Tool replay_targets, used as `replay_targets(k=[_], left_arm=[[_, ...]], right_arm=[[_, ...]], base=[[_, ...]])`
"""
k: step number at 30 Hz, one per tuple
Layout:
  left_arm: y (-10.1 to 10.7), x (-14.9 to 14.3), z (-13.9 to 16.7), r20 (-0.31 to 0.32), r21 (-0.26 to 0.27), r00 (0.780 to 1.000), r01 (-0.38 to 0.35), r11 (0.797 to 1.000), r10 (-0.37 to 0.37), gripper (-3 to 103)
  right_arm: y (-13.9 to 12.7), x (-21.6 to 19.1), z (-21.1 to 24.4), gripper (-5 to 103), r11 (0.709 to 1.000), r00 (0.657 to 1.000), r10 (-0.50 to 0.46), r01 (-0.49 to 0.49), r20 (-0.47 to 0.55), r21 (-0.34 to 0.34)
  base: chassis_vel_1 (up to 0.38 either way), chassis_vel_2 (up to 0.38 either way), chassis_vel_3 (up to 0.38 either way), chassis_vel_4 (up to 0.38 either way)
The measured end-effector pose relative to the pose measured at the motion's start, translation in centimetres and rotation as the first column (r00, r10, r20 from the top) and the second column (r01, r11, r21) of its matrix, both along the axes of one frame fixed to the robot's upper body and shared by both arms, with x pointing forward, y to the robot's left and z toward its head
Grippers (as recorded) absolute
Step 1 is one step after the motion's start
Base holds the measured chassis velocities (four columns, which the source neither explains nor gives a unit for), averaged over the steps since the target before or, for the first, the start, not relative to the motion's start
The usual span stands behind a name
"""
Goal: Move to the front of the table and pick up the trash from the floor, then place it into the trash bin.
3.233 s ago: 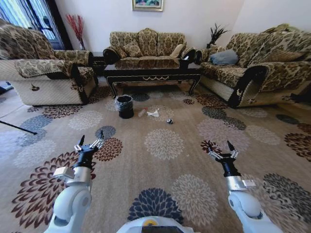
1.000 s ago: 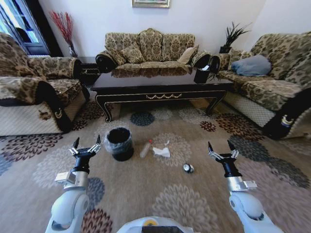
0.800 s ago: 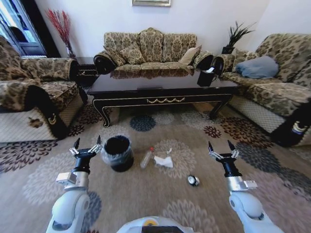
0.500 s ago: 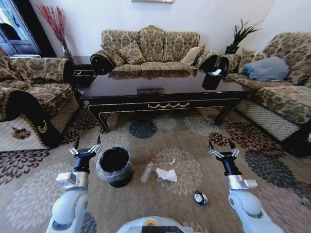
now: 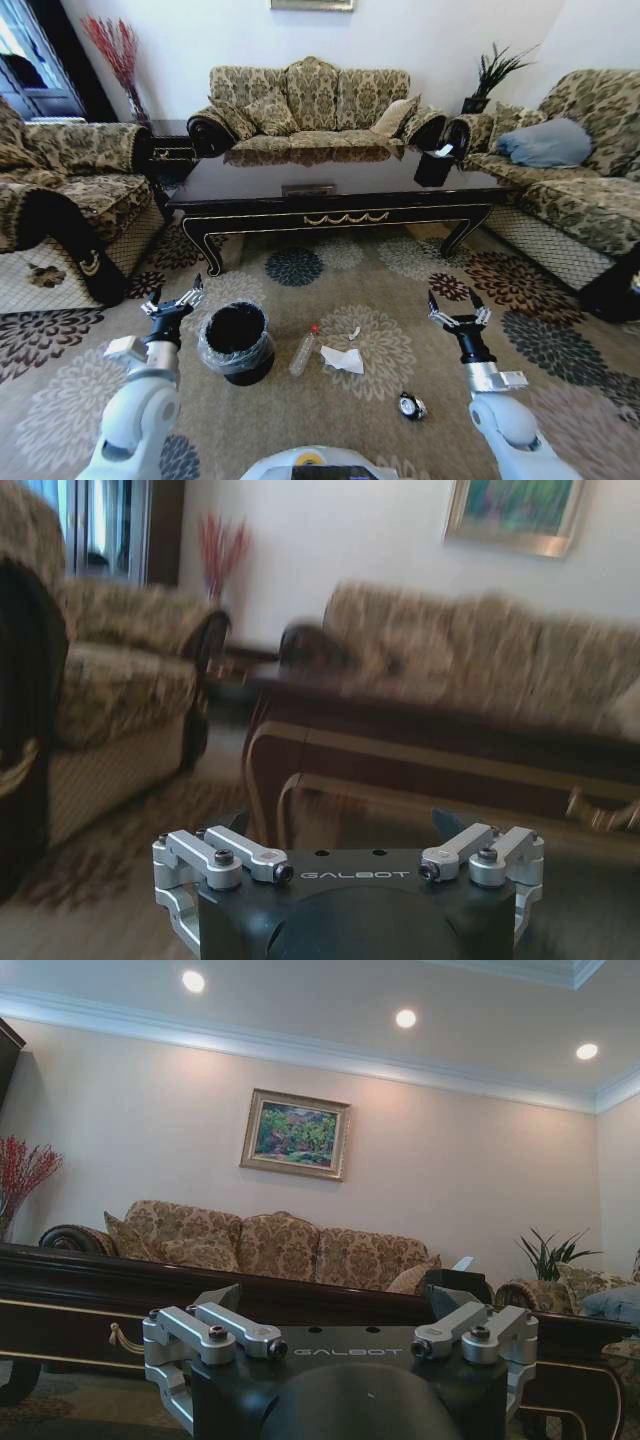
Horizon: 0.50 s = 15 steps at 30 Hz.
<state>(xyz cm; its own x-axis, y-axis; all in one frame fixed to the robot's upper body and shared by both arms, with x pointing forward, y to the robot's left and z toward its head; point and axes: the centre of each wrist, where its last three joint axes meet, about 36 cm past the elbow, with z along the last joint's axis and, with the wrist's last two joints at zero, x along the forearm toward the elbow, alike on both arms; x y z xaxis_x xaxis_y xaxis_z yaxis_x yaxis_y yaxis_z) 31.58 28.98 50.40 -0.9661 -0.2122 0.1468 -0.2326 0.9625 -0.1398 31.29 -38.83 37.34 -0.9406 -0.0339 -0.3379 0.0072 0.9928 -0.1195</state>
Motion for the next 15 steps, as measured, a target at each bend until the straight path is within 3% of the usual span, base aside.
replay_targets(k=[2,4,5,8,10,15], left_arm=[[-0.1,0.6,0.4,-0.135,-0.036,0.991,-0.012,0.999,0.007,100],[-0.2,1.2,1.2,-0.284,-0.1,0.958,-0.061,0.993,0.03,100],[-0.2,1.2,1.2,-0.284,-0.1,0.958,-0.061,0.993,0.03,100],[0.3,2.6,1.2,-0.412,-0.153,0.909,-0.136,0.979,0.062,100],[0.9,3.4,0.3,-0.445,-0.138,0.892,-0.154,0.978,0.077,100],[1.1,4.6,-0.7,-0.462,-0.142,0.885,-0.146,0.979,0.065,100]], right_arm=[[0.0,0.0,-0.1,100,1.0,1.0,-0.001,0.001,-0.002,-0.002],[0.0,-0.1,-0.2,100,1.0,1.0,-0.003,0.003,-0.004,-0.002],[0.0,-0.1,-0.2,100,1.0,1.0,-0.003,0.003,-0.004,-0.002],[0.0,-0.2,-0.4,100,1.0,1.0,-0.006,0.006,-0.008,-0.003],[0.0,-0.2,-0.6,100,1.0,1.0,-0.008,0.008,-0.011,-0.002],[0.1,-0.1,-0.9,100,1.0,1.0,-0.009,0.009,-0.016,0.0]], base=[[0.0,0.0,0.0,0.0],[0.0,0.0,0.0,0.0],[0.0,0.0,0.0,0.0],[0.0,0.0,0.0,0.0],[0.0,0.0,0.0,0.0],[0.0,0.0,0.0,0.0]])
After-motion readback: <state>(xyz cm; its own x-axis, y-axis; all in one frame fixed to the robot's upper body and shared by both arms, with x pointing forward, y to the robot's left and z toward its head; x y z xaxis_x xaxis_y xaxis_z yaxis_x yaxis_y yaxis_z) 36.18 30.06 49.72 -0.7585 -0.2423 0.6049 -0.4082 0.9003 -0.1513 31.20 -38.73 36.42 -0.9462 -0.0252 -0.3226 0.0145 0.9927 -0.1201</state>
